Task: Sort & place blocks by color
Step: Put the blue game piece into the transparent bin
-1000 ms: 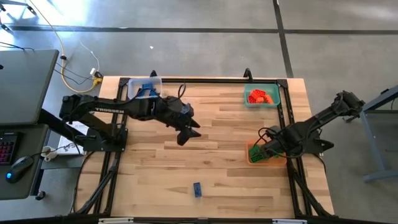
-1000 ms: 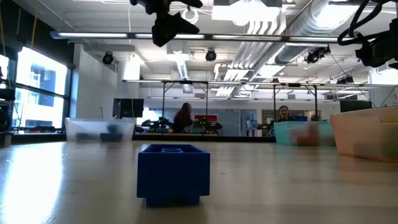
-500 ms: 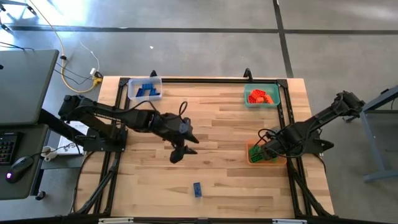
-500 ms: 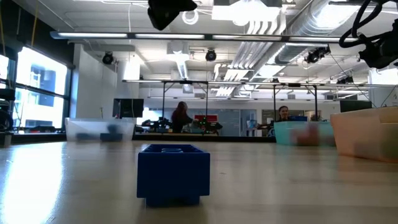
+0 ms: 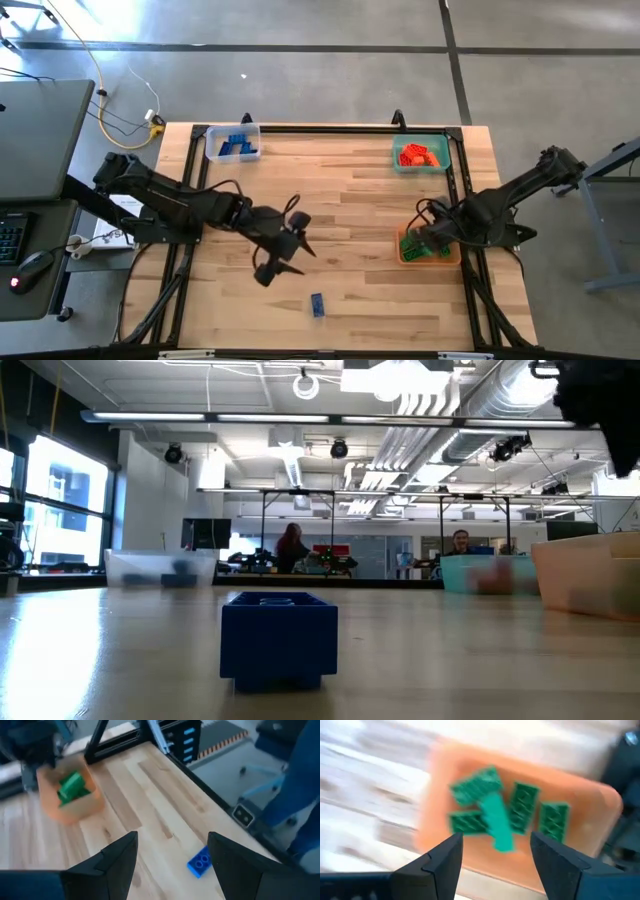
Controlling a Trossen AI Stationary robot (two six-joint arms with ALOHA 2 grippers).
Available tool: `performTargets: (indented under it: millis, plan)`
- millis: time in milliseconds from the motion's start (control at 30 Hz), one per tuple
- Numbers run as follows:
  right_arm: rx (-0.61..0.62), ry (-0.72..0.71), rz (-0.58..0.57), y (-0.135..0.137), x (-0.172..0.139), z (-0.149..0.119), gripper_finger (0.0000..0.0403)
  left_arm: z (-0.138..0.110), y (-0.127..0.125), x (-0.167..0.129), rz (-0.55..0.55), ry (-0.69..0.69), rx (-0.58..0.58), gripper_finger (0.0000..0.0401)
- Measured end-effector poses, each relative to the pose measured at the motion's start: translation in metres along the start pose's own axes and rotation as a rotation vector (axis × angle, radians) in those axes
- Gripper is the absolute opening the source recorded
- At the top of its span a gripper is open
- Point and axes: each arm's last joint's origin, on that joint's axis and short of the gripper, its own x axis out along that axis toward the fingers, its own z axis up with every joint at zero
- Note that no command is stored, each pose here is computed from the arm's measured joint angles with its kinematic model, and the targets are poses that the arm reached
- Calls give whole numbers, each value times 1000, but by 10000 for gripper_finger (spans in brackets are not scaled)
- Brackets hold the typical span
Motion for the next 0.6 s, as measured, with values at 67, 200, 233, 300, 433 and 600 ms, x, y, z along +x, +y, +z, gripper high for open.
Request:
performTargets:
  millis: [67,200,233,300,433,600]
  plan:
    - [14,-52,59,6,-12,2,219,1,-4,1,17,1,70,229]
    - [39,-137,171,15,-33,5,220,12,-2,-4,71,-9,141,225]
    - [46,-155,202,17,-38,6,220,17,0,-7,78,-25,155,222]
    - [56,-193,256,21,-47,7,220,27,2,-12,90,-53,187,215]
    - [85,-286,354,28,-61,11,220,38,3,-18,74,-94,266,199]
    - [112,-332,421,34,-64,11,220,38,3,-18,73,-98,263,193]
